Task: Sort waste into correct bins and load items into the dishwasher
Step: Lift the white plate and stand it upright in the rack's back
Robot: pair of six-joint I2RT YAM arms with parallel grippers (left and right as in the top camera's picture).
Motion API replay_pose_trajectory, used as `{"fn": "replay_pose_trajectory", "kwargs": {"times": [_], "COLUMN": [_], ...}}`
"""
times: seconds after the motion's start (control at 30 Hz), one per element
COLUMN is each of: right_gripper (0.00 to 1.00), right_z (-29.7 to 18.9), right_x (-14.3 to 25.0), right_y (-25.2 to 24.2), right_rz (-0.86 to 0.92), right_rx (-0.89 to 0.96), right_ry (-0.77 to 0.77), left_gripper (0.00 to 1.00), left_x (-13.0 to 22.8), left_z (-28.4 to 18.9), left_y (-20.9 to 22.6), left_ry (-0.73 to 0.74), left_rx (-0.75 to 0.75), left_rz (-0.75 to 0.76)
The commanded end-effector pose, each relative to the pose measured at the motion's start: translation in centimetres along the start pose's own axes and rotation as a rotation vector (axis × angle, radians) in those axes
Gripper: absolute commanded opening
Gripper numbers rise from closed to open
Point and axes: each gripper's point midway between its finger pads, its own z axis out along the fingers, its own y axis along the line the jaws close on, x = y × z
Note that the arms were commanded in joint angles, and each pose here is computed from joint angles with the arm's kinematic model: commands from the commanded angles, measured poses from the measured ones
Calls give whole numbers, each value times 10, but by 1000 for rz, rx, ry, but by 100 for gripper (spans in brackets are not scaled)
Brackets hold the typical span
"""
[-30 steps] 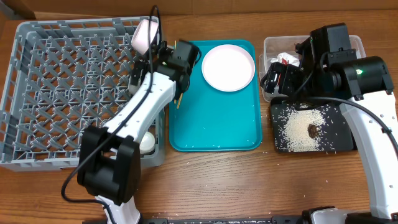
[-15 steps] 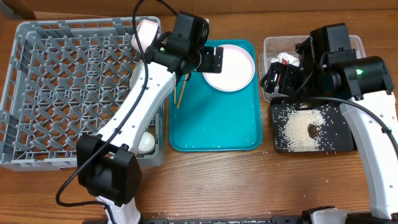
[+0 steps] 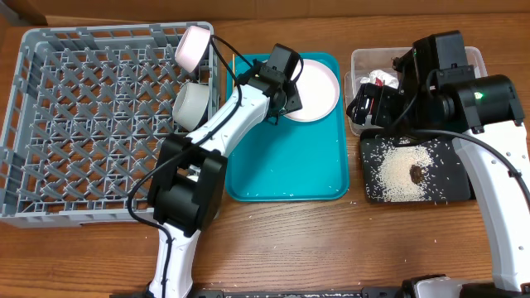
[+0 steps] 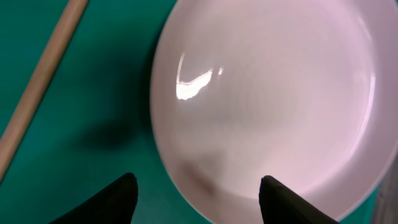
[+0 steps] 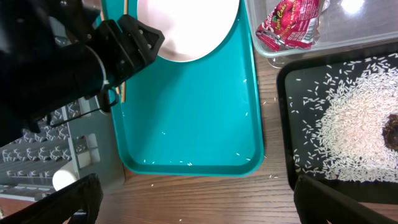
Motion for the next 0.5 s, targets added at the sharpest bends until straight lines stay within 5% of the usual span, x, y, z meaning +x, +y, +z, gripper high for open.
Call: {"fn": "replay_pose_trajectory", "kwargs": {"times": [0.0, 0.1, 0.47], "right_gripper": [100, 100, 100], "right_z": [1, 1, 0], "right_x": [1, 1, 4], "right_y": [-2, -2, -4], "right_rz": [-11, -10, -6], "right_rx": [13, 13, 19], "right_ry": [2, 4, 16], "left_gripper": [63, 59, 4], "left_x": [-3, 6, 10], "left_z": [16, 34, 45], "left_y": [11, 18, 30], "left_ry": [-26, 0, 24], "left_rx": [-59, -84, -113], "left_rz": [-39, -37, -10]}}
